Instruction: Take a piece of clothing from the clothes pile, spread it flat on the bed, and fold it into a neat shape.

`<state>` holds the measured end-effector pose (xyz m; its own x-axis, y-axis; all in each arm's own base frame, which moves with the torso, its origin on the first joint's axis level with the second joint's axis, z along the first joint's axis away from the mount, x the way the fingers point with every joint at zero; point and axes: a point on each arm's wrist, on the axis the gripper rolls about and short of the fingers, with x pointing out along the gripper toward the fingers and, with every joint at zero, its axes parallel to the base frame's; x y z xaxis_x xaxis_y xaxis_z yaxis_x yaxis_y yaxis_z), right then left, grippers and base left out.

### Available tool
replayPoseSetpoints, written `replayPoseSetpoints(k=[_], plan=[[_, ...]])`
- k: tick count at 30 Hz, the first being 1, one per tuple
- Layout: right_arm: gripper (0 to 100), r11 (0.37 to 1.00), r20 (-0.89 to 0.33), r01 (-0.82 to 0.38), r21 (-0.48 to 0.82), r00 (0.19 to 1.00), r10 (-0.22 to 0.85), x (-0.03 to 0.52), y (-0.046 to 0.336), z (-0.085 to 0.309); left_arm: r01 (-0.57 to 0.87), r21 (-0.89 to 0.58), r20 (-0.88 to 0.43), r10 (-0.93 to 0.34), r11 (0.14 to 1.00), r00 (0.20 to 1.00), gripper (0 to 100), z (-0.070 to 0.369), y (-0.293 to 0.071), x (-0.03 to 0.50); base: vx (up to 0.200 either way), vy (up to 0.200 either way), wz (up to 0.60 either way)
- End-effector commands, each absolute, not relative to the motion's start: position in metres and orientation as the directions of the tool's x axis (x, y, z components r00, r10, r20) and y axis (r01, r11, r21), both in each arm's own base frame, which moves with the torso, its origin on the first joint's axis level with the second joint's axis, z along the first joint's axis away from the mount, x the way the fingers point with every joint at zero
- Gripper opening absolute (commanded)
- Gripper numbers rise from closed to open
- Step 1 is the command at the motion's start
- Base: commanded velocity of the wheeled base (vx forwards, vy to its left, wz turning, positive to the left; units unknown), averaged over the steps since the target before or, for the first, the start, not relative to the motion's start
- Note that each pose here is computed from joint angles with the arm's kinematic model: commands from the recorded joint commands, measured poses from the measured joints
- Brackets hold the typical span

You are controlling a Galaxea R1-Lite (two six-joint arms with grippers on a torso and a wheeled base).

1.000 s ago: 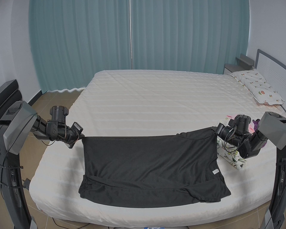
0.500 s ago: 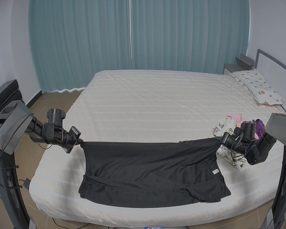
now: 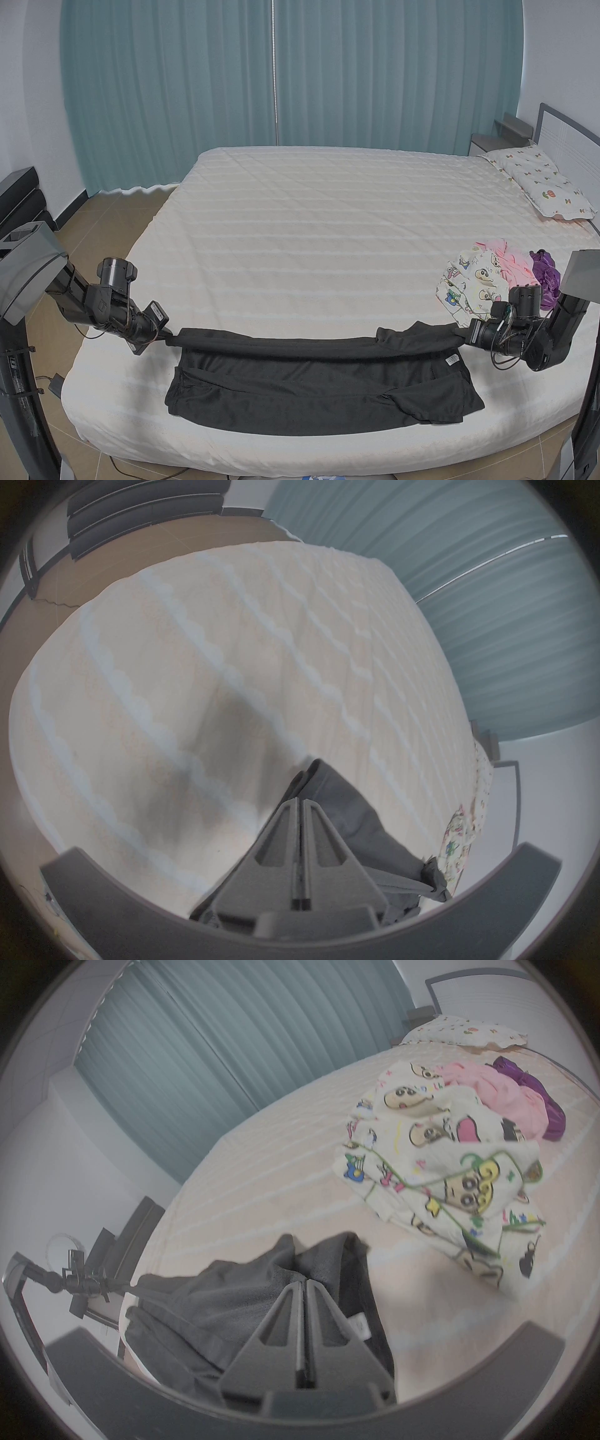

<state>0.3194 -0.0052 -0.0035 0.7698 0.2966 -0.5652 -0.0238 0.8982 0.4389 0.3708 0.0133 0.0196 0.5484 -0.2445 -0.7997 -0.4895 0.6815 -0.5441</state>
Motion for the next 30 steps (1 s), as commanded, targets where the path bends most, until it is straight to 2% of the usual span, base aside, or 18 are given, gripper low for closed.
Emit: replayPoseSetpoints(k=[1,9,17,18,24,25,27,30], plan=[[0,0.906,-0.610,-0.018,0.423,0.733,0.300,0.304,-0.004,-0.012,-0.493,-0.507,-0.829,-0.242,0.707,0.505,0,0.010,0.013,0.359,0.000,0.000,0.00],[0,0.920,-0.666,-0.027,0.392,0.681,0.304,0.291,-0.002,-0.028,-0.482,-0.416,-0.870,-0.183,0.771,0.458,0,-0.001,0.008,0.348,0.000,0.000,0.00],[0,0.920,-0.650,-0.026,0.391,0.700,0.296,0.290,-0.003,-0.035,-0.477,-0.357,-0.893,-0.144,0.803,0.426,0,-0.005,0.000,0.342,0.000,0.000,0.00],[100,0.920,-0.651,-0.024,0.390,0.700,0.295,0.290,-0.003,-0.038,-0.472,-0.345,-0.900,-0.144,0.811,0.411,100,-0.005,-0.002,0.340,0.000,0.000,0.00],[100,0.903,-0.593,-0.019,0.429,0.749,0.297,0.293,-0.004,-0.022,-0.474,-0.323,-0.914,-0.140,0.819,0.382,100,-0.003,-0.004,0.335,0.000,0.000,0.00],[100,0.877,-0.542,-0.002,0.481,0.785,0.299,0.295,-0.005,-0.005,-0.481,-0.321,-0.916,-0.139,0.816,0.376,100,-0.002,-0.003,0.334,0.000,0.000,0.00],[100,0.837,-0.496,0.012,0.548,0.810,0.312,0.297,-0.005,0.009,-0.494,-0.332,-0.911,-0.137,0.803,0.389,100,0.005,0.001,0.332,0.000,0.000,0.00],[100,0.797,-0.472,0.005,0.604,0.808,0.352,0.298,0.000,0.016,-0.549,-0.394,-0.886,-0.145,0.737,0.441,100,0.022,0.013,0.330,0.000,0.000,0.00]])
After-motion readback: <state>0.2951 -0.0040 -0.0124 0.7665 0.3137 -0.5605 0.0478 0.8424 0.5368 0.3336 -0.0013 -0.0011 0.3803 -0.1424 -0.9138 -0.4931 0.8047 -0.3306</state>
